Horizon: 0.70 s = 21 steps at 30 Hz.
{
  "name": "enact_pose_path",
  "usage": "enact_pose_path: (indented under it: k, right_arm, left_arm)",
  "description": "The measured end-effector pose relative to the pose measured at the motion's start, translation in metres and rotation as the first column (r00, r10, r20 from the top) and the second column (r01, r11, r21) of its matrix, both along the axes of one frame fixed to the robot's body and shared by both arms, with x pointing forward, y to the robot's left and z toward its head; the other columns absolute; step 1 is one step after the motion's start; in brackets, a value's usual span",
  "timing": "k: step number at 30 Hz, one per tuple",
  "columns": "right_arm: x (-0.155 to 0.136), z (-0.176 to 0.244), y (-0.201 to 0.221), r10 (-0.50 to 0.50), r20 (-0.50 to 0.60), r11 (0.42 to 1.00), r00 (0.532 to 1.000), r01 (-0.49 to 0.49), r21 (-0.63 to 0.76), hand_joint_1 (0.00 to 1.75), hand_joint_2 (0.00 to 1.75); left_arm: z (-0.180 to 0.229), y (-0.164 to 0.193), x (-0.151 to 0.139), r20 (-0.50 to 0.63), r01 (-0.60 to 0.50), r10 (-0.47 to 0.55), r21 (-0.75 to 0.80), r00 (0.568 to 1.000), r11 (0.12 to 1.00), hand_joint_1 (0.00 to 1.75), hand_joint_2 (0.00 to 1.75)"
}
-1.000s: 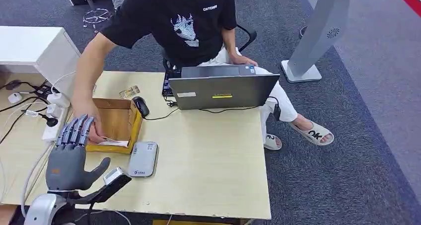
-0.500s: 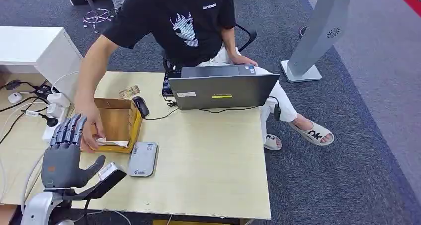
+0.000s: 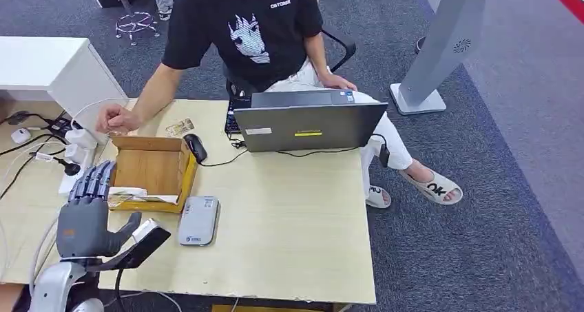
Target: Pass the card to the sensor for recognition and then transmit it.
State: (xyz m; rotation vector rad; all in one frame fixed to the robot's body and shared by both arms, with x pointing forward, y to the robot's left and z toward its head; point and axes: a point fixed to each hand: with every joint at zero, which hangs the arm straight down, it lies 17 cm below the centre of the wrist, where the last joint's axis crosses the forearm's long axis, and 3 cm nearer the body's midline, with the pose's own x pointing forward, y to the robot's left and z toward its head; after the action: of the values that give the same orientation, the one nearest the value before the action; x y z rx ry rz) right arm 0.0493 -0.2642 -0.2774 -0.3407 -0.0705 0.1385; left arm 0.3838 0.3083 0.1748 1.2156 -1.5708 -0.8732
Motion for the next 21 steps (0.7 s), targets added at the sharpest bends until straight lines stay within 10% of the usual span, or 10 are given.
enact_pose_path:
  k: [21]
  right_arm:
    - [0.0,0.0,0.0,0.004,0.0,1.0,1.0,-0.004,0.003,0.0,1.75]
  left_arm:
    - [-0.047,0.015,0.034,-0.198,-0.016,0.024,0.039,0.98,0.999,0.61,1.75]
